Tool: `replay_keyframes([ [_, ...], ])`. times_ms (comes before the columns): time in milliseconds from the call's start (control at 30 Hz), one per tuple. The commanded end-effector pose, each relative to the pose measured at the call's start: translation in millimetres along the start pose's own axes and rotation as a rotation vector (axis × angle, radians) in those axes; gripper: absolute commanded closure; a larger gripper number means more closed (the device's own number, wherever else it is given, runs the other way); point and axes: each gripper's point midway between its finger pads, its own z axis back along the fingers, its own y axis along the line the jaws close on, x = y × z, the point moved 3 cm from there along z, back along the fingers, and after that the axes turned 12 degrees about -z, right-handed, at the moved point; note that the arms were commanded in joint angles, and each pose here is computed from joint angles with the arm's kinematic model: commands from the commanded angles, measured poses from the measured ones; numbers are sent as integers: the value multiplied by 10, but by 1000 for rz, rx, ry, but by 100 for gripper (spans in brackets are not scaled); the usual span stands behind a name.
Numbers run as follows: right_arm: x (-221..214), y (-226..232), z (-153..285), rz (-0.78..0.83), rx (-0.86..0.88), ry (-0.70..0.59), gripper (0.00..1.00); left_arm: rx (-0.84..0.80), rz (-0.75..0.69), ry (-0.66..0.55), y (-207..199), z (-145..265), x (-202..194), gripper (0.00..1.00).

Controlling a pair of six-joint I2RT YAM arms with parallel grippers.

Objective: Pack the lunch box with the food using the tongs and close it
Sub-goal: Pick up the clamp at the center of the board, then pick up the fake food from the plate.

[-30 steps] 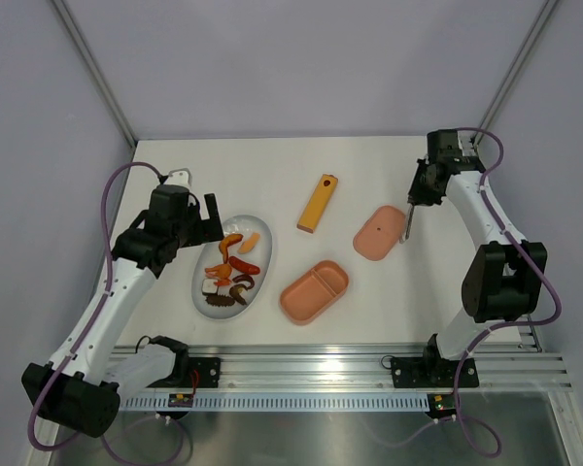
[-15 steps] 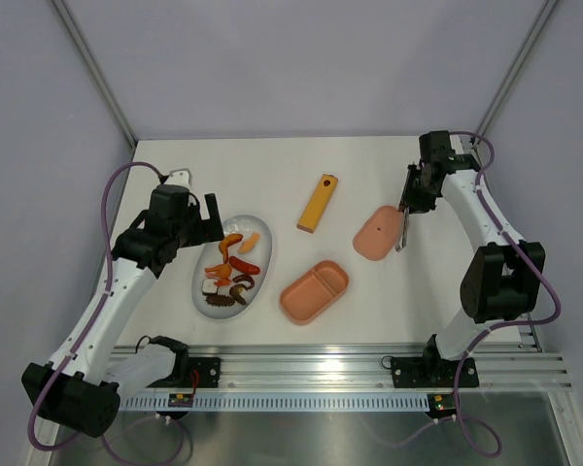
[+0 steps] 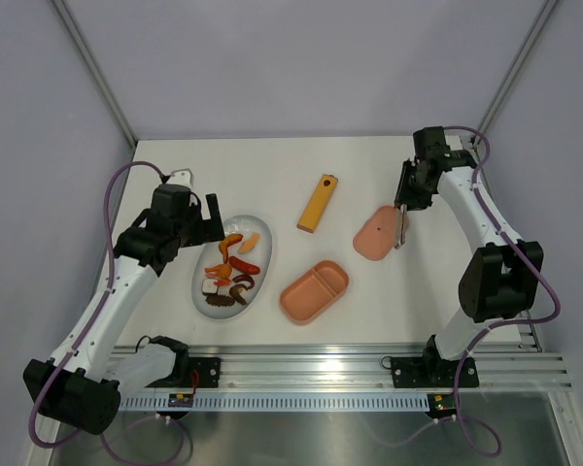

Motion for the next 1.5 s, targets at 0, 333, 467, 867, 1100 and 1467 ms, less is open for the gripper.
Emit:
replay_keyframes([
  [0, 73, 88, 52, 23, 5, -25, 62, -25, -5, -63, -47, 50, 193, 1],
  [333, -55, 263, -79, 114, -3, 66, 58, -19, -4, -61, -40, 41, 204, 1],
  [467, -97, 335, -100, 137, 1, 78, 58, -15, -2, -60, -35, 44, 204, 1],
  [867, -162, 525, -97, 187, 19, 90, 53, -11, 0, -54, -31, 41, 193, 1],
  [1100, -216, 618, -53, 211, 35, 90, 51, -10, 0, -56, -25, 54, 188, 1],
  [1467, -464, 932, 374, 315, 116, 42, 51, 33, 8, -56, 42, 110, 208, 1],
])
